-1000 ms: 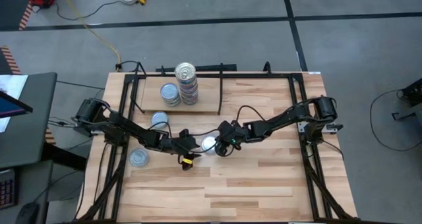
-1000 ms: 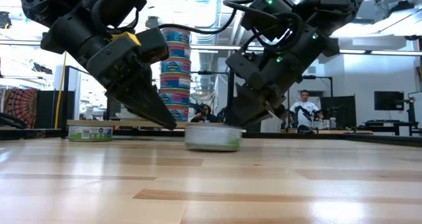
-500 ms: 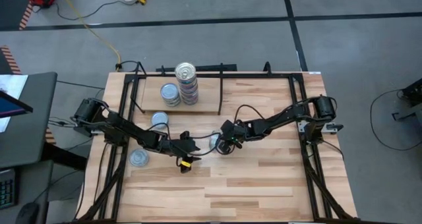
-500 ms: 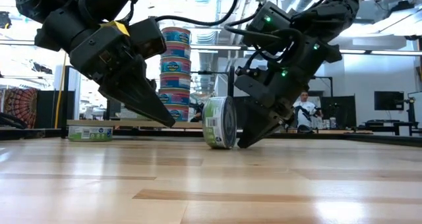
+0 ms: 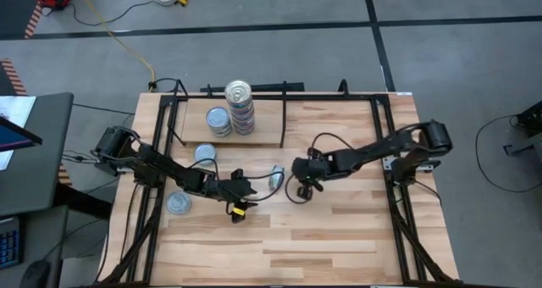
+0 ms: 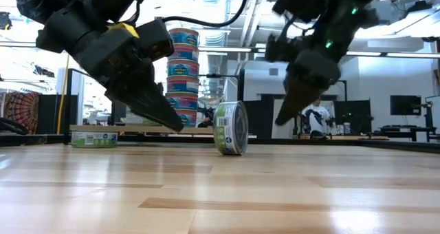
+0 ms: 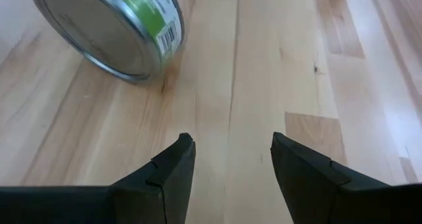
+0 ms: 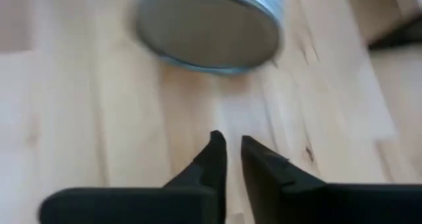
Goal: Stack canned seafood by type on shelf
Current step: Stack the green tuna can on top of the green tuna cans on the shelf
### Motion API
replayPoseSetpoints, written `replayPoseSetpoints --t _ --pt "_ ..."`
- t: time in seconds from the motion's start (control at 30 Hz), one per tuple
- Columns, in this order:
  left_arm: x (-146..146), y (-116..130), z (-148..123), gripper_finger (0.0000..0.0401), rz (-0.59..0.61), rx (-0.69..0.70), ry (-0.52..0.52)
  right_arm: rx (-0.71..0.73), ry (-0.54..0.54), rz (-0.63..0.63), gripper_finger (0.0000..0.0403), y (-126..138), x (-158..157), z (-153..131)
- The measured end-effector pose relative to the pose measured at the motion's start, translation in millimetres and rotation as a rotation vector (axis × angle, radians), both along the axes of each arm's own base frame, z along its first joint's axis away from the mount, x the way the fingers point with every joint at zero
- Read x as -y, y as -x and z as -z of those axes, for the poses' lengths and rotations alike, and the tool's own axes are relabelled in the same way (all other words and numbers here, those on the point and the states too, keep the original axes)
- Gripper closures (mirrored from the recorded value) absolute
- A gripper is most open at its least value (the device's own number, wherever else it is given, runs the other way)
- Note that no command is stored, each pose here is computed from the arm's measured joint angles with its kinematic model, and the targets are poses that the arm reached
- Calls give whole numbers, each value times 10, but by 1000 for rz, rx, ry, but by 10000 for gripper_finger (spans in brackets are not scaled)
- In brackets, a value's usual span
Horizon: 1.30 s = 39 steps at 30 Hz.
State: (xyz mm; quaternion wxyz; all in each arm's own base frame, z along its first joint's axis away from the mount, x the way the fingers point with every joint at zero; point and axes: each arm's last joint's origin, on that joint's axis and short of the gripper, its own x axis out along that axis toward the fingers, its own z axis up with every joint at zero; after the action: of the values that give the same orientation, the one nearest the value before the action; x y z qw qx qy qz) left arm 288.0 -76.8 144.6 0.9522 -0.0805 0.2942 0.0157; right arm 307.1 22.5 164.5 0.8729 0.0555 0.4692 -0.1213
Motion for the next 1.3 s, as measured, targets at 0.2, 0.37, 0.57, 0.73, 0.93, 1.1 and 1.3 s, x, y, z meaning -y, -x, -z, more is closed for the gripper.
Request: replayPoseSetpoints --t 0.2,0.37,0.57,0.73,0.93,1.1,1.3 --pt "-45 -45 -72 205 -157 103 -15 35 92 -184 258 70 -165 -190" --pt "-25 -125 -202 174 -192 196 7 4 166 -113 155 41 -113 -98" --pt "31 -260 -358 132 -339 168 -11 -6 168 -70 79 -55 -16 60" --pt "112 -302 -493 124 -444 174 -36 11 159 -38 69 -86 16 85" --pt "157 -388 -451 123 -522 192 9 48 173 -14 77 -112 13 64" --pt "265 -629 -277 123 -538 147 -41 68 170 -26 78 -123 -34 54" --pt "298 -769 -200 123 -622 72 -83 90 166 -59 78 -126 -146 43"
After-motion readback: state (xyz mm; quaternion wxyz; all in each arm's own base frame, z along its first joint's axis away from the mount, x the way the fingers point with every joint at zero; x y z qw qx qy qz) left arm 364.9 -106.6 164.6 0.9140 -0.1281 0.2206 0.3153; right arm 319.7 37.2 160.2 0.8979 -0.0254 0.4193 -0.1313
